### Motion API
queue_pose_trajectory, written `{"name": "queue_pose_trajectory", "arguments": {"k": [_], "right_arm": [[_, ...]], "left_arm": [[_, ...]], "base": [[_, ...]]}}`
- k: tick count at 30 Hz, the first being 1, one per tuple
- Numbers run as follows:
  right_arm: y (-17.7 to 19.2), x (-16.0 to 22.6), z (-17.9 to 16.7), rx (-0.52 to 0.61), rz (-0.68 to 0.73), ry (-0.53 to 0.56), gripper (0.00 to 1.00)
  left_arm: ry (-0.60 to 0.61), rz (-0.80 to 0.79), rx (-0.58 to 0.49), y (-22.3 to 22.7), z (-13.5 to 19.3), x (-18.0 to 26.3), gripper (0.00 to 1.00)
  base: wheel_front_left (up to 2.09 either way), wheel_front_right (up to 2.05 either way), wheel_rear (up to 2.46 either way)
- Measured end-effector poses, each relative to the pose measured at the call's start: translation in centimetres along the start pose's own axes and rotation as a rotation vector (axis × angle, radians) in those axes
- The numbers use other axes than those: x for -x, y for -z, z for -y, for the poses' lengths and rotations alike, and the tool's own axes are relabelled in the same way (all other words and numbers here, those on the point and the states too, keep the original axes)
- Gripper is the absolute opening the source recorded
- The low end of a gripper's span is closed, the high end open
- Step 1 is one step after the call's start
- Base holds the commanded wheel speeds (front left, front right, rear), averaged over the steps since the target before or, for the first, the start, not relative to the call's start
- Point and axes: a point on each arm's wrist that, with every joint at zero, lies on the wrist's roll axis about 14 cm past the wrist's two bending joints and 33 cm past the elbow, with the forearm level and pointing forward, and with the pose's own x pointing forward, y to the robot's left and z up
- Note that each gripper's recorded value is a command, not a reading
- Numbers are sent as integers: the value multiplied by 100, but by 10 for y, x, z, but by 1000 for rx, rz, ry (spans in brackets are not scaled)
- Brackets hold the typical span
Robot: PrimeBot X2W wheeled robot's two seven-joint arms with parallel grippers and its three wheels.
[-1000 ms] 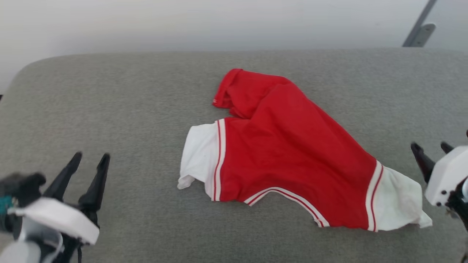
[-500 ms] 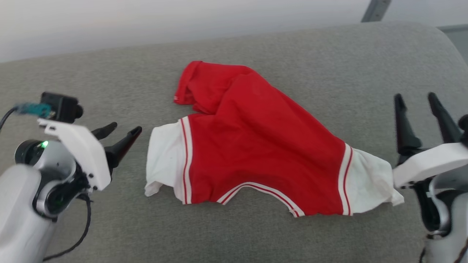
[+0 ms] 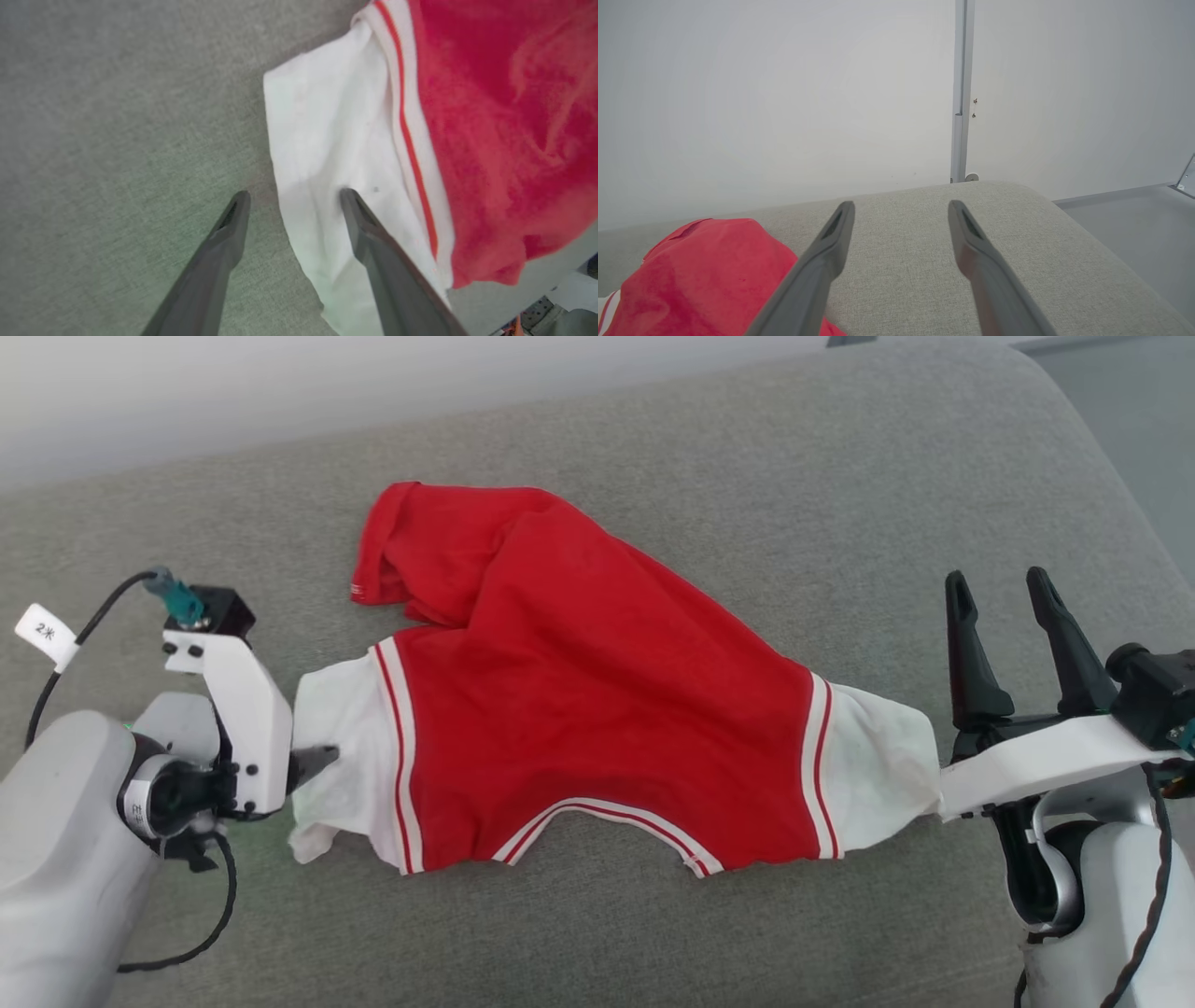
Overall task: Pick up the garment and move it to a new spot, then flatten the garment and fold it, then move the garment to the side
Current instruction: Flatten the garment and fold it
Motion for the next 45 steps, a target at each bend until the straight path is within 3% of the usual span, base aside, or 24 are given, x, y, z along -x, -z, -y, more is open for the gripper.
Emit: {"name": "queue_pose_trajectory", "arguments": {"k": [9, 10, 11, 12, 20, 31, 38, 39, 40, 41, 45], "right_arm": [[-4, -3, 3, -10, 45, 10, 100], [-4, -3, 3, -10, 48, 9, 100], [-4, -3, 2, -11, 50, 7, 100], [-5, -3, 1, -14, 57, 5, 100], [-10, -5, -3, -19, 81, -4, 100], [-9, -9, -21, -17, 65, -50, 100], [-6, -14, -35, -25, 50, -85, 100], [-5, -15, -36, -26, 46, -89, 100], [-4, -15, -38, -26, 44, -92, 100], [-3, -16, -39, -26, 39, -96, 100], [-1, -16, -42, -27, 26, -106, 100]], "left_arm": [[-47, -137, 27, 18, -9, -24, 100], [-38, -147, 40, 19, -7, -25, 75], [-25, -155, 60, 19, -5, -26, 75], [-11, -158, 75, 19, -4, -26, 0], [-22, -140, 115, 23, -9, -15, 0], [-196, -147, 296, 76, -80, 41, 0], [-208, -157, 362, 105, -85, 58, 0], [-208, -149, 365, 105, -86, 59, 10], [-208, -141, 364, 104, -86, 60, 45], [-208, -133, 361, 102, -85, 61, 100], [-201, -144, 358, 99, -81, 65, 100]], "base": [[0, 0, 0], [0, 0, 0], [0, 0, 0], [0, 0, 0], [0, 0, 0], [0, 0, 0], [0, 0, 0], [0, 0, 0], [0, 0, 0], [0, 0, 0], [0, 0, 0]]}}
